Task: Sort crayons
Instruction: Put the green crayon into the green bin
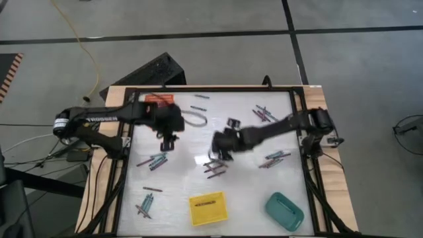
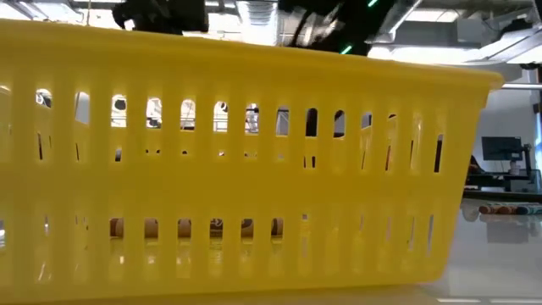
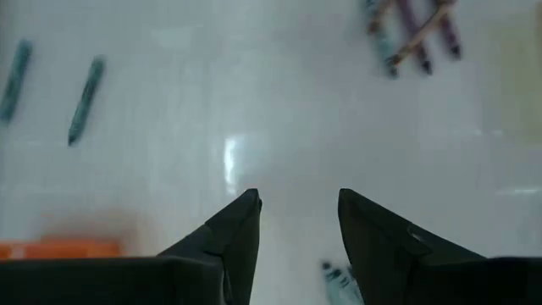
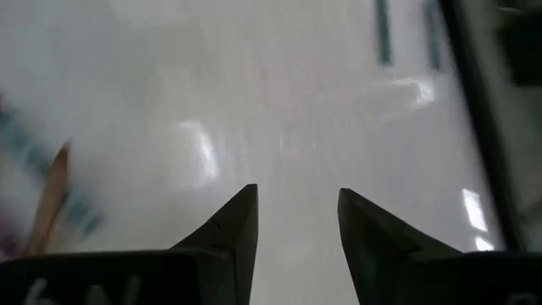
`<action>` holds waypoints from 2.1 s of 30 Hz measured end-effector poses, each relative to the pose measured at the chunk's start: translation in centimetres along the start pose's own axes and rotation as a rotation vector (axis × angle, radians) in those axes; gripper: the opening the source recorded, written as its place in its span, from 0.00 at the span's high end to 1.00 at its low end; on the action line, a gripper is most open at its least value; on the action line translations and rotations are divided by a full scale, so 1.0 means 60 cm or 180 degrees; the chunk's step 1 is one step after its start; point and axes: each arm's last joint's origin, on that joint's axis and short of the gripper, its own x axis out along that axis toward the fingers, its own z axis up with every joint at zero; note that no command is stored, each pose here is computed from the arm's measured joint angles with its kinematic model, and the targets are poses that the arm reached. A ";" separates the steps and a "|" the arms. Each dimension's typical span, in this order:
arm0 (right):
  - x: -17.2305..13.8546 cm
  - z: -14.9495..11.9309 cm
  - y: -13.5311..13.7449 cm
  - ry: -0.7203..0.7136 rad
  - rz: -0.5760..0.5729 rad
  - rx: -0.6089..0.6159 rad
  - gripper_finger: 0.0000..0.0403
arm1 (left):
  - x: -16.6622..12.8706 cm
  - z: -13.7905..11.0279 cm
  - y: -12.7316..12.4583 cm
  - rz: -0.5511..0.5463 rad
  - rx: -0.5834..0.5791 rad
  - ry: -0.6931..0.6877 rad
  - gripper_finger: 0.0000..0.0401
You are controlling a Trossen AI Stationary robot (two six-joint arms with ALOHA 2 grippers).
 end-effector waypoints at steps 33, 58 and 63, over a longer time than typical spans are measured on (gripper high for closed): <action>0.293 0.146 -0.250 -0.0066 0.0986 0.0540 0.66 | -0.056 -0.046 -0.211 0.0451 0.0093 -0.0679 0.63; 0.342 0.121 -0.237 0.0727 0.1083 0.0526 0.96 | -0.064 -0.056 -0.237 0.0394 0.0165 -0.0807 0.63; 0.330 0.124 -0.214 0.0805 0.1134 0.0392 0.99 | -0.064 -0.055 -0.237 0.0387 0.0158 -0.0821 0.63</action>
